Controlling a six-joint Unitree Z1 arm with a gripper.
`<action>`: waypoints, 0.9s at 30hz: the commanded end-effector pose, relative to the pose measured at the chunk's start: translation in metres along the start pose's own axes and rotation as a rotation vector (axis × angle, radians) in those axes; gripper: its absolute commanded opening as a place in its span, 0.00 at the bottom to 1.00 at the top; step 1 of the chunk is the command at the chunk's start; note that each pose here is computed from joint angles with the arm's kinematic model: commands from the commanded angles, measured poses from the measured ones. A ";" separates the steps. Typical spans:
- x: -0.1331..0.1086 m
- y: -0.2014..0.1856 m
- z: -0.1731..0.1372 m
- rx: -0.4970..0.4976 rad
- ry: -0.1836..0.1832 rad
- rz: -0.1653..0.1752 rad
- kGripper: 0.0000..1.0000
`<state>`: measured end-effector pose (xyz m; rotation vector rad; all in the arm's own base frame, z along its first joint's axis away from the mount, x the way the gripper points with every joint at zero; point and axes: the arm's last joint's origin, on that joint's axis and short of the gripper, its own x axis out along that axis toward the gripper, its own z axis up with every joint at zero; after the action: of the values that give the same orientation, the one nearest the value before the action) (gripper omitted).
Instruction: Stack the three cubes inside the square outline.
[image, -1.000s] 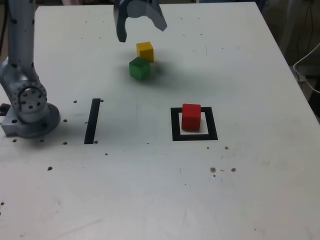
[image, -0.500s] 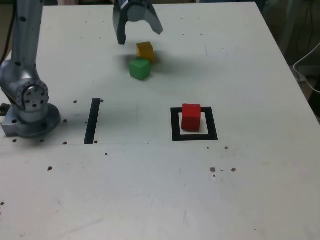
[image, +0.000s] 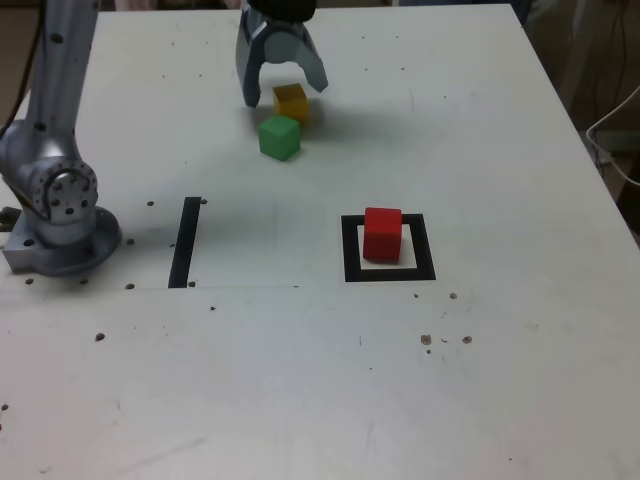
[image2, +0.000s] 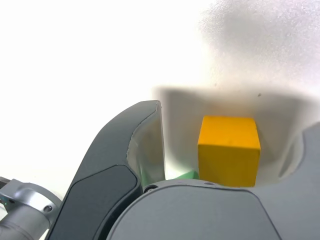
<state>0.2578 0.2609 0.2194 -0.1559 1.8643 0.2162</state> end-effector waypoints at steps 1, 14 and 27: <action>0.002 0.000 0.005 0.005 0.004 -0.002 0.80; 0.007 -0.002 0.014 0.027 -0.017 -0.029 0.57; 0.008 -0.004 0.017 0.033 -0.033 -0.024 0.44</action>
<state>0.2714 0.2618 0.2087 -0.1498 1.8282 0.1790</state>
